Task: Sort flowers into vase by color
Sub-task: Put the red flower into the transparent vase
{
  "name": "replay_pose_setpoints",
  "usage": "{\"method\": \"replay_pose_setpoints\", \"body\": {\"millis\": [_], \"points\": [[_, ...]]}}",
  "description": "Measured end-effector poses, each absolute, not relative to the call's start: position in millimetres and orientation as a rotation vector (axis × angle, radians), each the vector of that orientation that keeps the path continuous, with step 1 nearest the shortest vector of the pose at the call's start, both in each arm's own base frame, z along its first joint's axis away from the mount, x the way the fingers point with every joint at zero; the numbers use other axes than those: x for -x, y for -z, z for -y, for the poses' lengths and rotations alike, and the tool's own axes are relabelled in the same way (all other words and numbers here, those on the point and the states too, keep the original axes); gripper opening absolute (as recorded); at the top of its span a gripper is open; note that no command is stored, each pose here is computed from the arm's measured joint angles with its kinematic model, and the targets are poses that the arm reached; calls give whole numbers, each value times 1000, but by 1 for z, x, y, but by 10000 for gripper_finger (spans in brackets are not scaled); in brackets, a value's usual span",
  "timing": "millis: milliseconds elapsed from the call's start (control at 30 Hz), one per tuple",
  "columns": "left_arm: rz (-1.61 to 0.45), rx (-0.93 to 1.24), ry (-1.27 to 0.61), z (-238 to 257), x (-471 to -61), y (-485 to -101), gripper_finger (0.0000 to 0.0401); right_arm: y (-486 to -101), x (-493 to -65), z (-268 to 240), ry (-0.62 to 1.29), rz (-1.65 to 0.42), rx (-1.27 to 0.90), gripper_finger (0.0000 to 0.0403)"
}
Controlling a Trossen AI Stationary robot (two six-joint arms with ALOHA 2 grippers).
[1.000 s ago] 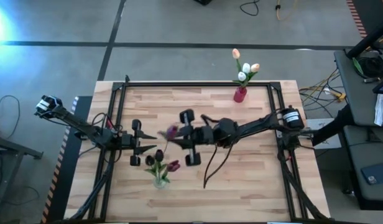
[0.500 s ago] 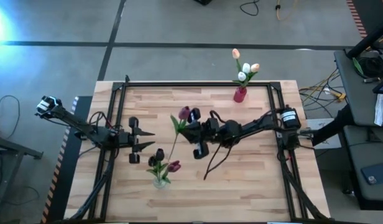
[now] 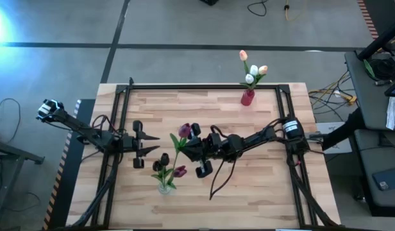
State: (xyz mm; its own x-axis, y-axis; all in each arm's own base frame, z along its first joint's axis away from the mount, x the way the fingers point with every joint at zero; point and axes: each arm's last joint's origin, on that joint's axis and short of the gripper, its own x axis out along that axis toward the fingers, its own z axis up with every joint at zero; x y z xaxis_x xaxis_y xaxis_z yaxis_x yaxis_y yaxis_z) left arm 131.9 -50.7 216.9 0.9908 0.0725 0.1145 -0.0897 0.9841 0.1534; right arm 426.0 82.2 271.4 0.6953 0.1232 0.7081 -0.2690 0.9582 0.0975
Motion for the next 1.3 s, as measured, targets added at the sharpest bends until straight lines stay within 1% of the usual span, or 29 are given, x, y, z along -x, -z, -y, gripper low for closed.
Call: {"method": "replay_pose_setpoints", "body": {"millis": [200, 467, 767, 967, 1300], "points": [[111, -157, -83, 51, -132, -217, 122, -254, -442, -88, -221, 749, -188, 11], [110, -158, -83, 51, -132, -217, 122, -245, -453, -95, -263, 753, -153, 11], [107, -159, -83, 51, -132, -217, 122, -242, -450, -109, -271, 751, -106, 11], [108, -158, -83, 51, -132, -217, 122, -234, -450, -119, -271, 738, -62, 11], [108, -158, -83, 51, -132, -217, 122, -230, -451, -120, -254, 737, -11, 11]]}}
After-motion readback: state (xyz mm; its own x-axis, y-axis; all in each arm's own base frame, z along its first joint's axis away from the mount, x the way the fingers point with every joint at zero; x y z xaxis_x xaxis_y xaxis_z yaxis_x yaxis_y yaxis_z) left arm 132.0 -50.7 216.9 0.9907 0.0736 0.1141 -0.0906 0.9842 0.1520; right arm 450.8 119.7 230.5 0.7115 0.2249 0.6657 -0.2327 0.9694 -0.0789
